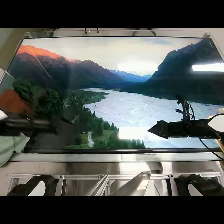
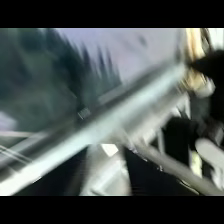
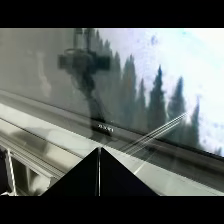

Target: Fold the shirts.

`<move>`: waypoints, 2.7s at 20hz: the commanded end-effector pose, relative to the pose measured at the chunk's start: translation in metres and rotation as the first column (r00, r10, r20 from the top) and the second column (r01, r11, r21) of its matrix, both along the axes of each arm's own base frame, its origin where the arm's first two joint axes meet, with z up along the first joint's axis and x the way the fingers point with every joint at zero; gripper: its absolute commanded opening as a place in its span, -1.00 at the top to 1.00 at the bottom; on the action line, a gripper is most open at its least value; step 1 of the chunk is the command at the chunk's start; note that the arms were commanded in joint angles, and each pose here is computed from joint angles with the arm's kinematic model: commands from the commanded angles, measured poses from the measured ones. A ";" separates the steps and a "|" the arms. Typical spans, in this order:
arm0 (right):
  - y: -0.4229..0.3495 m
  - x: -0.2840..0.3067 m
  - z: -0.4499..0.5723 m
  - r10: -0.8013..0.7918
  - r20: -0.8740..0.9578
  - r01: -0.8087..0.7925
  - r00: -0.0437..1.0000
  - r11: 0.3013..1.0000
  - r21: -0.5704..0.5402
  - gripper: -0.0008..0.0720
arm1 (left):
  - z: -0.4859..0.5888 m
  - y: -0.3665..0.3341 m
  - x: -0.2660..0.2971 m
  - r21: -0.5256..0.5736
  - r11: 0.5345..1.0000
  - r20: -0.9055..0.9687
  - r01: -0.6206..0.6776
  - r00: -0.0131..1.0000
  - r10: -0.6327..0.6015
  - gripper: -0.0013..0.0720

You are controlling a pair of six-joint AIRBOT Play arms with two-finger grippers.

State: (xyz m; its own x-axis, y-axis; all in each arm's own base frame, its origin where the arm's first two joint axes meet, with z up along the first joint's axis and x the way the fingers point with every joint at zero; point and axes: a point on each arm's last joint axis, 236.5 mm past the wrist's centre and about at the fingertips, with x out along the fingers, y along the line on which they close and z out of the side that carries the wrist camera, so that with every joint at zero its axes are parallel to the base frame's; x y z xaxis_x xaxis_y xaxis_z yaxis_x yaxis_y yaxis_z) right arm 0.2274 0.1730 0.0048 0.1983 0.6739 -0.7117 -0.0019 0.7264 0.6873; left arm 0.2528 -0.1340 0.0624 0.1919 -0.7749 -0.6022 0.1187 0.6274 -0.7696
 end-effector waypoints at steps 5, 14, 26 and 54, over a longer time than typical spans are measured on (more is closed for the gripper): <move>0.000 -0.001 0.000 0.002 -0.001 -0.002 1.000 1.000 0.000 0.91 | 0.066 0.218 0.093 0.343 0.755 0.328 -0.559 0.824 0.462 -1.00; 0.000 0.000 0.000 0.001 0.000 -0.001 1.000 1.000 0.000 0.92 | -0.083 0.240 0.151 0.387 0.806 0.099 -0.449 0.889 0.447 -0.97; -0.001 0.005 0.000 -0.017 0.018 0.017 1.000 1.000 -0.003 0.91 | -0.165 0.240 0.196 0.608 0.787 -0.165 -0.105 0.953 0.254 0.96; -0.005 0.007 -0.003 -0.019 0.027 0.019 0.999 0.999 -0.026 -0.77 | 0.057 -0.066 0.101 0.278 0.866 0.002 0.417 0.901 -0.434 0.03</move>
State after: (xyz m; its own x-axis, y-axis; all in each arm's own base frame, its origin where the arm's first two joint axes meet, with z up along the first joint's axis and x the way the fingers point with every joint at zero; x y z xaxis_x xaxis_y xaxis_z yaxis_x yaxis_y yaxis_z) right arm 0.2333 0.1710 0.0046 0.2231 0.6652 -0.7125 -0.0022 0.7313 0.6821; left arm 0.3576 -0.2412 0.1511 -0.0433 -0.7238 -0.6886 0.5284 0.5684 -0.6306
